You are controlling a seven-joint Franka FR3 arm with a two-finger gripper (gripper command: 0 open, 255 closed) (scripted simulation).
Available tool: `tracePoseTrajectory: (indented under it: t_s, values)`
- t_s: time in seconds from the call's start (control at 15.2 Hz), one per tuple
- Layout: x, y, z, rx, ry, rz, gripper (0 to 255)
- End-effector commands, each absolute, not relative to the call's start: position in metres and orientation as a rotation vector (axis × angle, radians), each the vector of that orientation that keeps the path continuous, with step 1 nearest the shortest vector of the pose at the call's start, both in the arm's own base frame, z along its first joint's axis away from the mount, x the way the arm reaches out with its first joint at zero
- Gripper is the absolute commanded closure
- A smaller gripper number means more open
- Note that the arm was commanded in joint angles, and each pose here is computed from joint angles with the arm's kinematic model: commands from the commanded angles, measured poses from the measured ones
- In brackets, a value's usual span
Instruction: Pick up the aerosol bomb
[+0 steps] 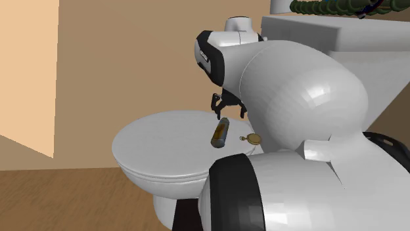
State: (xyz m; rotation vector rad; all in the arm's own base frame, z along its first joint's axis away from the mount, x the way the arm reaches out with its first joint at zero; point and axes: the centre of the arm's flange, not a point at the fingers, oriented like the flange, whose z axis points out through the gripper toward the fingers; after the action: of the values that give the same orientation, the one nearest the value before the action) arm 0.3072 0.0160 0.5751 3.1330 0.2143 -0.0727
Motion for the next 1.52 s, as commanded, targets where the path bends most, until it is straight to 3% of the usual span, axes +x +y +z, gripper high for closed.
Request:
tracePoseTrajectory:
  t_s: [0.0,0.53,1.19,1.25,1.45]
  values:
    - [0.307,0.016,0.575,3.133,0.214,-0.073,0]
    - [0.361,0.033,0.501,3.172,-0.135,0.101,0]
    - [0.361,0.033,0.461,3.172,-0.135,0.101,0]
    - [0.361,0.033,0.461,3.172,-0.135,0.101,255]
    - [0.361,0.033,0.461,3.172,-0.135,0.101,255]
